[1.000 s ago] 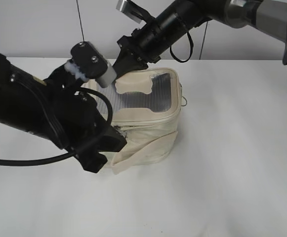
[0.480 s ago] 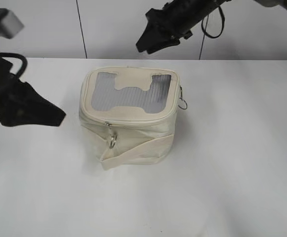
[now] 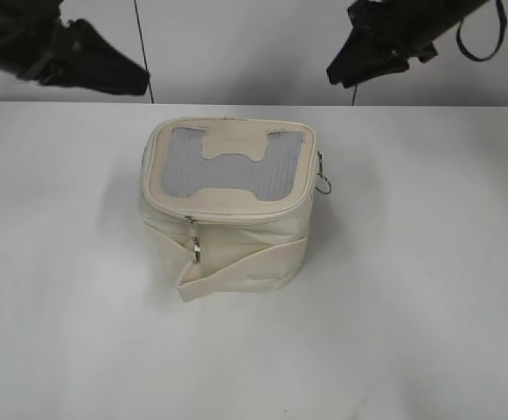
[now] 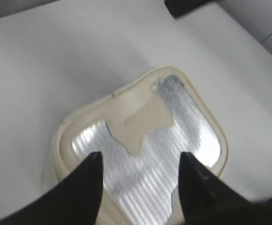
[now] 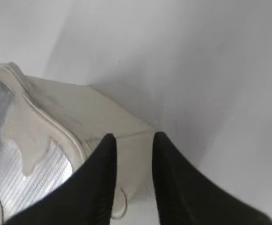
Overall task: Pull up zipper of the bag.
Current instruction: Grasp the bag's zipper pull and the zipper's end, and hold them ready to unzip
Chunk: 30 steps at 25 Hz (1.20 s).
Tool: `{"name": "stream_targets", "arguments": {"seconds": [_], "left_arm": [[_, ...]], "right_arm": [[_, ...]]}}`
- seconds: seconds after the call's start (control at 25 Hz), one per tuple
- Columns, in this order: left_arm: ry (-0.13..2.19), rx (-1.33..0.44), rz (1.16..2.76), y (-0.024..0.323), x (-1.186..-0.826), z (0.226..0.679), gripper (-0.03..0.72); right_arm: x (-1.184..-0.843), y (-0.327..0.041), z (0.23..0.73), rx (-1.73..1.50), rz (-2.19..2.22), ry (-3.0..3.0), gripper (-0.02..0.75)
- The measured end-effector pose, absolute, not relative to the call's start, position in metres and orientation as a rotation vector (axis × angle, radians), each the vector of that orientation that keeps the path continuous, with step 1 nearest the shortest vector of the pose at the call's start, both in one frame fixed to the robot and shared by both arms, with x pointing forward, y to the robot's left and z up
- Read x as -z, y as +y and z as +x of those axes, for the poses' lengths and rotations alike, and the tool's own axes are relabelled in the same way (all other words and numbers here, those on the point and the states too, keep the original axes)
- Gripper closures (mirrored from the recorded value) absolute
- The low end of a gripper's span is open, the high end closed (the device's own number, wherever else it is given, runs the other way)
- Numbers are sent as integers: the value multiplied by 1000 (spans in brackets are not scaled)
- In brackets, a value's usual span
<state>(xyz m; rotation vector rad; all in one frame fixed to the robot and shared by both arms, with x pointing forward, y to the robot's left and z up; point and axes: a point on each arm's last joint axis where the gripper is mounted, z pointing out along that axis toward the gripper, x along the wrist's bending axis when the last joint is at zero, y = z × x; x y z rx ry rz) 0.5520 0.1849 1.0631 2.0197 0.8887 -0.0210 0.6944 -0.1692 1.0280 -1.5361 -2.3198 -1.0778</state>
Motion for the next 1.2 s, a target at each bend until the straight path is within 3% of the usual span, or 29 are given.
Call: {"name": "stream_targets", "arguments": {"seconds": [0.16,0.32,0.6,1.2], "left_arm": [[775,91,1993,164,-1070,599,250],[643,143,2018,121,-1062,630,244],[468,302,2104,63,-1029,645,242],[516,300,2191,58,-988,661,242]], "right_arm": [[-1020,-190,638,1149,-1689,-2379,514],[-992,-204,579,1251,-1822,-2388,503],[-962,-207,540,1304,-1688,-2461,316],[-965,-202,538,1376,-1605,-2437,288]]}}
